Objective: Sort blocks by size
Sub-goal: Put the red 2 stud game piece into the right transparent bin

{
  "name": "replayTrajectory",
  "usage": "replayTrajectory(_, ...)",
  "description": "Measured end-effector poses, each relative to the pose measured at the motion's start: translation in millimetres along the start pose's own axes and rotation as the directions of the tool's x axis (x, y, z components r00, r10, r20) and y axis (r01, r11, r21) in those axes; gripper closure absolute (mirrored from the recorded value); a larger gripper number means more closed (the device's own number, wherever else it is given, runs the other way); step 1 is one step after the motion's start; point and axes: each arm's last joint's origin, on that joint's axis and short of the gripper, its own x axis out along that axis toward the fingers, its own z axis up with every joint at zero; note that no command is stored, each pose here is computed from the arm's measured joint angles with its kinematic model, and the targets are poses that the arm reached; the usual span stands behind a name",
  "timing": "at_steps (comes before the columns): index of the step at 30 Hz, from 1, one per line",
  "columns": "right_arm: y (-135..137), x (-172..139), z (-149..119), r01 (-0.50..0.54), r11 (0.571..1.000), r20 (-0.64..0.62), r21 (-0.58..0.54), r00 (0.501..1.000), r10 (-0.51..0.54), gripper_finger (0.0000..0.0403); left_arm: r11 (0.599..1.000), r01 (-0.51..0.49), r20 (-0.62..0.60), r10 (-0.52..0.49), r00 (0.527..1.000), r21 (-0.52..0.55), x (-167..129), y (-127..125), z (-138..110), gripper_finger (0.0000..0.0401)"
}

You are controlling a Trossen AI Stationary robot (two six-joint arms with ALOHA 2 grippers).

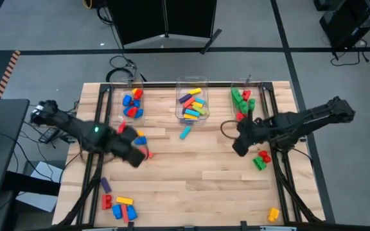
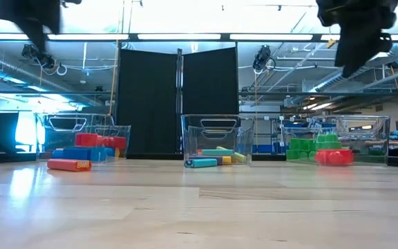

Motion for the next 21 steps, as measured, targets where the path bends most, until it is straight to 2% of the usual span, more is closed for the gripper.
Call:
replayTrajectory(3, 5.9, 3.5, -9.4, -0.002, 1.000, -0.020, -0.027, 1.000, 0.001, 0.0170, 0.996, 0.017, -0.026, -0.019, 0.999, -0.083, -2.2, -6.6, -24.2, 0.0126)
replayTrajectory(8, 16.4, 6.7, -17.5, -0.019, 0.997, -0.028, -0.080, 0.999, 0.017, 0.0170, 0.972, 0.002, -0.050, -0.014, 0.999, -0.234, -1.9, -3.3, -64.1, 0.0126)
replayTrajectory(12, 19.9, 8.7, -19.8, -0.009, 0.995, -0.017, -0.102, 1.000, 0.007, 0.0170, 0.949, 0.035, -0.084, -0.065, 0.994, -0.314, 1.3, -4.7, -88.6, 0.0126)
replayTrajectory(16, 23.1, 9.7, -19.1, -0.025, 0.994, -0.005, -0.105, 1.000, 0.025, 0.0170, 0.958, 0.018, -0.218, -0.083, 0.972, -0.285, 10.1, -7.6, -107.9, 0.0126)
replayTrajectory(19, 26.4, 10.2, -17.7, -0.048, 0.992, 0.010, -0.118, 0.999, 0.050, 0.0170, 0.975, -0.048, -0.311, -0.023, 0.950, -0.219, 17.3, -5.9, -121.0, 0.0126)
replayTrajectory(21, 27.8, 10.8, -17.2, -0.057, 0.991, 0.015, -0.120, 0.998, 0.059, 0.0170, 0.986, -0.050, -0.358, -0.009, 0.933, -0.156, 20.9, -5.4, -127.9, 0.0126)
